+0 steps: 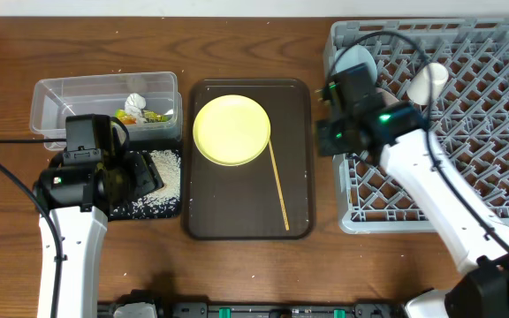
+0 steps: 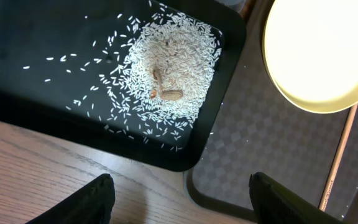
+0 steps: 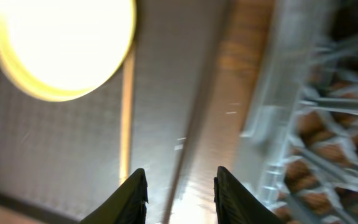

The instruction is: Sort waste into correct bins and load items into the dishwasher rack

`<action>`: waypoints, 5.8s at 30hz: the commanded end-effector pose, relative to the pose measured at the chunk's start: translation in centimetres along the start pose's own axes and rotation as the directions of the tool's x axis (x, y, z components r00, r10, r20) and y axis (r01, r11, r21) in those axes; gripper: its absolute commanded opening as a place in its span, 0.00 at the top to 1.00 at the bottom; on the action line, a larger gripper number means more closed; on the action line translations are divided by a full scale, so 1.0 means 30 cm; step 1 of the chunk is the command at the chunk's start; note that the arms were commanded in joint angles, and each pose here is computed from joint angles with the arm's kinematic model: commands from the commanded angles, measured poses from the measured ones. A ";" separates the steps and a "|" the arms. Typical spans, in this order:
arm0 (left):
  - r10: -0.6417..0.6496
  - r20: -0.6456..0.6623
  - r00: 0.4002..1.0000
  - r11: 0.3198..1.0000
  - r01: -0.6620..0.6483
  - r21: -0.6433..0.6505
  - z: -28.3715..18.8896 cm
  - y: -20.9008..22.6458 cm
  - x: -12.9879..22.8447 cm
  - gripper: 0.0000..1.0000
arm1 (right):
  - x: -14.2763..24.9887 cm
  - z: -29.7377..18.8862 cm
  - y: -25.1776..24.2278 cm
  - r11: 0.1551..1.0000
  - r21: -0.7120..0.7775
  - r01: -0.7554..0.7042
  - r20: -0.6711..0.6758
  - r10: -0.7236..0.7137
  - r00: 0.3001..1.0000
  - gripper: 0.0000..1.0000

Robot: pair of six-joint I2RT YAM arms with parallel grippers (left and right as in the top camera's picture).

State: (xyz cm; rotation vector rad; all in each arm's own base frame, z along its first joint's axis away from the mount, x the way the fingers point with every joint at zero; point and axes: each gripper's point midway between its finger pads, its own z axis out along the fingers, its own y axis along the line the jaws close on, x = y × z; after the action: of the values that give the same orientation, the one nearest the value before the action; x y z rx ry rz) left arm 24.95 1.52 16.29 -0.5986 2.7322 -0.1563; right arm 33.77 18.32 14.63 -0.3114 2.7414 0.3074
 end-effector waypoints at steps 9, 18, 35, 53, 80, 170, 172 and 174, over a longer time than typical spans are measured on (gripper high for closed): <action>-0.015 -0.006 1.000 1.000 0.015 -0.014 0.006 0.012 0.003 0.28 | 0.171 0.238 0.191 0.995 0.008 0.101 -0.207 -0.097 0.973 0.60; -0.015 -0.006 1.000 1.000 0.015 -0.014 0.006 0.012 0.003 0.28 | 0.299 0.431 0.206 0.995 0.068 0.075 -0.342 -0.047 0.938 0.60; -0.016 -0.010 1.000 1.000 0.016 -0.015 0.006 0.013 0.006 0.28 | 0.222 0.348 0.107 0.994 0.108 0.006 -0.295 0.026 0.955 0.99; -0.016 -0.010 1.000 1.000 0.015 -0.015 0.006 0.012 0.006 0.28 | 0.041 -0.099 -0.260 0.951 0.279 -0.131 0.004 0.135 0.991 0.99; -0.016 -0.010 1.000 1.000 0.015 -0.015 0.006 0.012 0.006 0.28 | 0.111 0.031 -0.318 0.954 0.287 -0.084 -0.105 0.118 0.987 0.70; -0.016 -0.010 1.000 1.000 0.015 -0.015 0.006 0.012 0.006 0.28 | -0.210 -0.548 -0.532 0.758 0.641 -0.116 0.382 -0.184 0.906 0.99; -0.016 -0.010 1.000 1.000 0.015 -0.015 0.006 0.012 0.006 0.28 | -0.207 -0.564 -0.551 0.724 0.683 -0.102 0.357 -0.208 0.910 0.99; -0.016 -0.009 1.000 1.000 0.015 -0.015 0.006 0.012 0.006 0.28 | -0.204 -0.588 -0.574 0.671 0.738 -0.068 0.311 -0.250 0.917 0.99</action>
State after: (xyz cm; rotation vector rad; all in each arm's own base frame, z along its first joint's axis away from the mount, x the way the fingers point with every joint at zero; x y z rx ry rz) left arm 24.86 1.52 16.26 -0.5997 2.7358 -0.1554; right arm 38.50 0.45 28.25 -0.1104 2.2383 -0.5506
